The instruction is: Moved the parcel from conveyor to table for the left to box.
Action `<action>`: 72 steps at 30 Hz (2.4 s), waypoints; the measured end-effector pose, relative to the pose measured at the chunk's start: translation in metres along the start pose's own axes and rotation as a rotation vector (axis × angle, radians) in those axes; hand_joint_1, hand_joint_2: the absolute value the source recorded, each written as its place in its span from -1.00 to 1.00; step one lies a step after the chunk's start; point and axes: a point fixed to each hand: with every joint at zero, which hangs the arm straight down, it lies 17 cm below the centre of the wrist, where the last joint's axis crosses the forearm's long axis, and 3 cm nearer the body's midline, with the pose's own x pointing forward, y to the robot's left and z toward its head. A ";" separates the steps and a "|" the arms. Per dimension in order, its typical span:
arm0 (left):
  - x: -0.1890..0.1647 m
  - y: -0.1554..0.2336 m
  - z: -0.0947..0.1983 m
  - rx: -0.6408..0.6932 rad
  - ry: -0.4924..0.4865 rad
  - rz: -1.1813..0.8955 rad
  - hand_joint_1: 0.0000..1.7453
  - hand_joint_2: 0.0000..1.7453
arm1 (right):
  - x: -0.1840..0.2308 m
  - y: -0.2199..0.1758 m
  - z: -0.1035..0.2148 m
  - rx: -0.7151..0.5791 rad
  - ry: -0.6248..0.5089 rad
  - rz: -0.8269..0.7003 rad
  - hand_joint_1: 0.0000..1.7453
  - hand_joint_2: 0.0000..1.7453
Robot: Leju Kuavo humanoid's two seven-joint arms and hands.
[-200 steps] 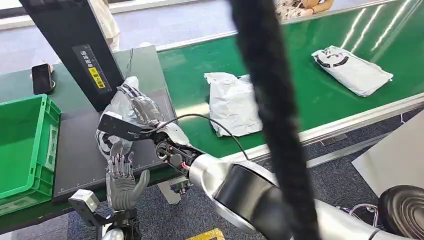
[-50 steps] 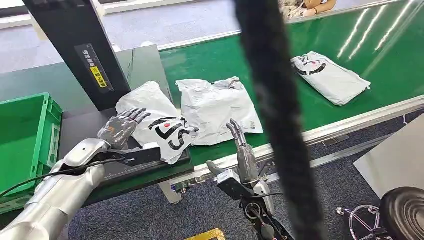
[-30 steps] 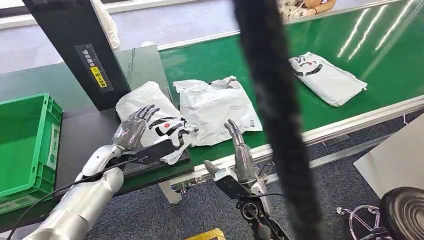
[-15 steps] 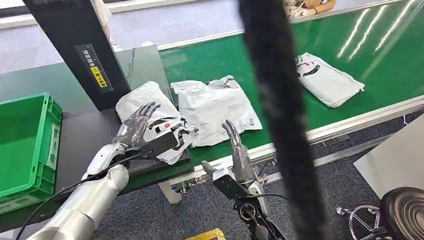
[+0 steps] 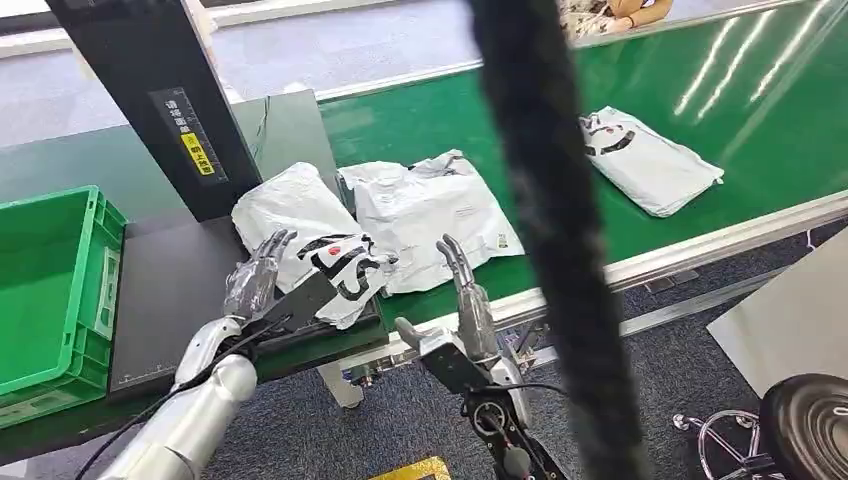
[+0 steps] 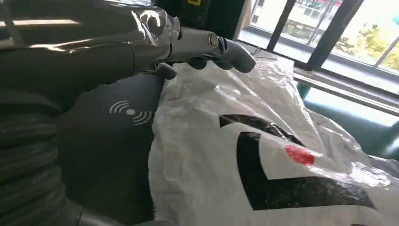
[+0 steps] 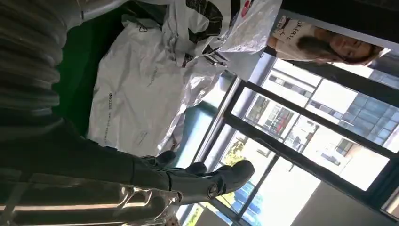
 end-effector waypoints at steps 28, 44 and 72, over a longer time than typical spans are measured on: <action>-0.046 -0.022 0.024 0.024 0.109 0.078 -1.00 1.00 | 0.023 0.026 -0.028 0.049 -0.052 -0.050 -1.00 1.00; -0.058 -0.016 0.022 0.009 0.157 -0.007 -1.00 1.00 | 0.012 0.038 -0.022 0.061 -0.004 -0.082 -1.00 1.00; 0.009 0.114 -0.032 0.174 0.032 0.076 -1.00 1.00 | -0.032 -0.003 -0.003 -0.049 0.103 0.068 -1.00 1.00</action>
